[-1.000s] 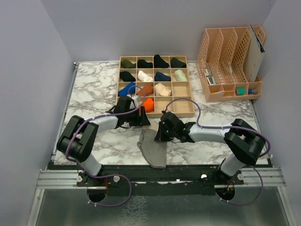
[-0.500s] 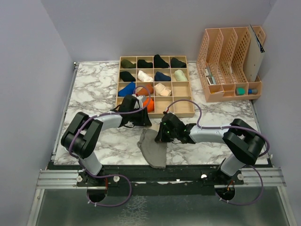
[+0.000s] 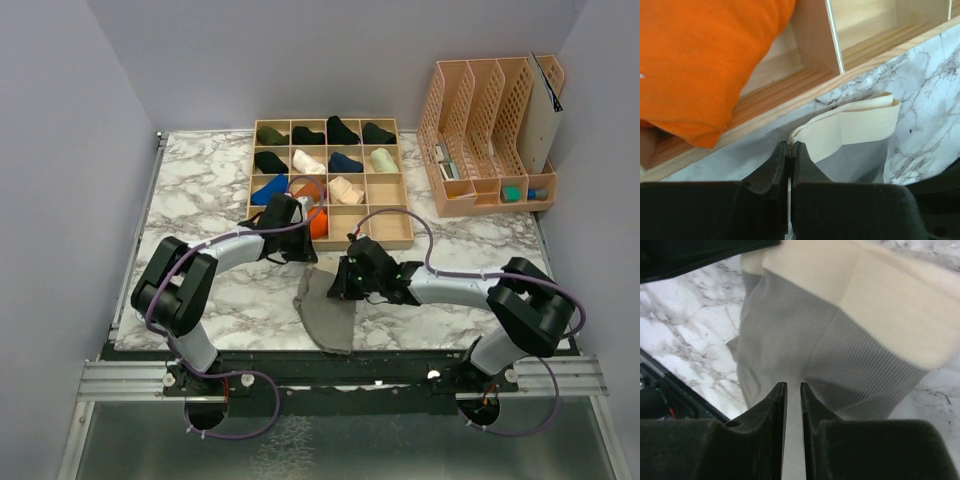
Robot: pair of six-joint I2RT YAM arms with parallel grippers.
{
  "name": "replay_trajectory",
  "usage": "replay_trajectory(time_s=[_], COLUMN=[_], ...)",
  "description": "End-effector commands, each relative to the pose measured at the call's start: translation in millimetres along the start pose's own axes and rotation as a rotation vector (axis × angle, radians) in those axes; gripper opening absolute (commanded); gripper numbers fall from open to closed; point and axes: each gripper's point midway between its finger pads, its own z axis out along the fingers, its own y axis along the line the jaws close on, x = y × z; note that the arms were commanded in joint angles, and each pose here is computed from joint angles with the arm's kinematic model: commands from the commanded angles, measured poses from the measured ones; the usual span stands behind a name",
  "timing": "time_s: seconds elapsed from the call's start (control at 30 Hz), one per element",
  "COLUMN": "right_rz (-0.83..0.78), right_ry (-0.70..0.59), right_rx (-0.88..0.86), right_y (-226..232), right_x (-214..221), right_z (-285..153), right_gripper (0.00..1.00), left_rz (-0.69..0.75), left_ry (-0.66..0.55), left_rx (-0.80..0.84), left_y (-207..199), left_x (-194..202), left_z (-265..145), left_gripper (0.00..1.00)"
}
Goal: Roll the underwear
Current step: Fold the underwear at the center of the board.
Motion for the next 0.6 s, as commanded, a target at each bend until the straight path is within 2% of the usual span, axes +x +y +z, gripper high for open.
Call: replay_trajectory(time_s=[0.0, 0.23, 0.33, 0.57], right_rz=[-0.023, -0.006, 0.020, 0.021], right_ry=[0.028, -0.128, -0.109, -0.039], right_rx=[-0.054, 0.057, 0.060, -0.093], right_y=[9.7, -2.5, -7.1, 19.7], right_x=[4.2, -36.9, -47.4, -42.5], right_z=[-15.6, -27.1, -10.9, 20.1], right_gripper=[0.22, 0.23, 0.18, 0.04], left_rz=[0.026, 0.040, 0.041, 0.029], left_ry=[-0.040, -0.042, -0.045, -0.056], left_rx=[-0.098, -0.085, -0.089, -0.085], left_y=[8.2, 5.2, 5.4, 1.8], left_x=[-15.2, -12.8, -11.8, -17.1], left_z=[-10.8, -13.3, -14.5, -15.9], left_gripper=[0.00, 0.00, 0.00, 0.00])
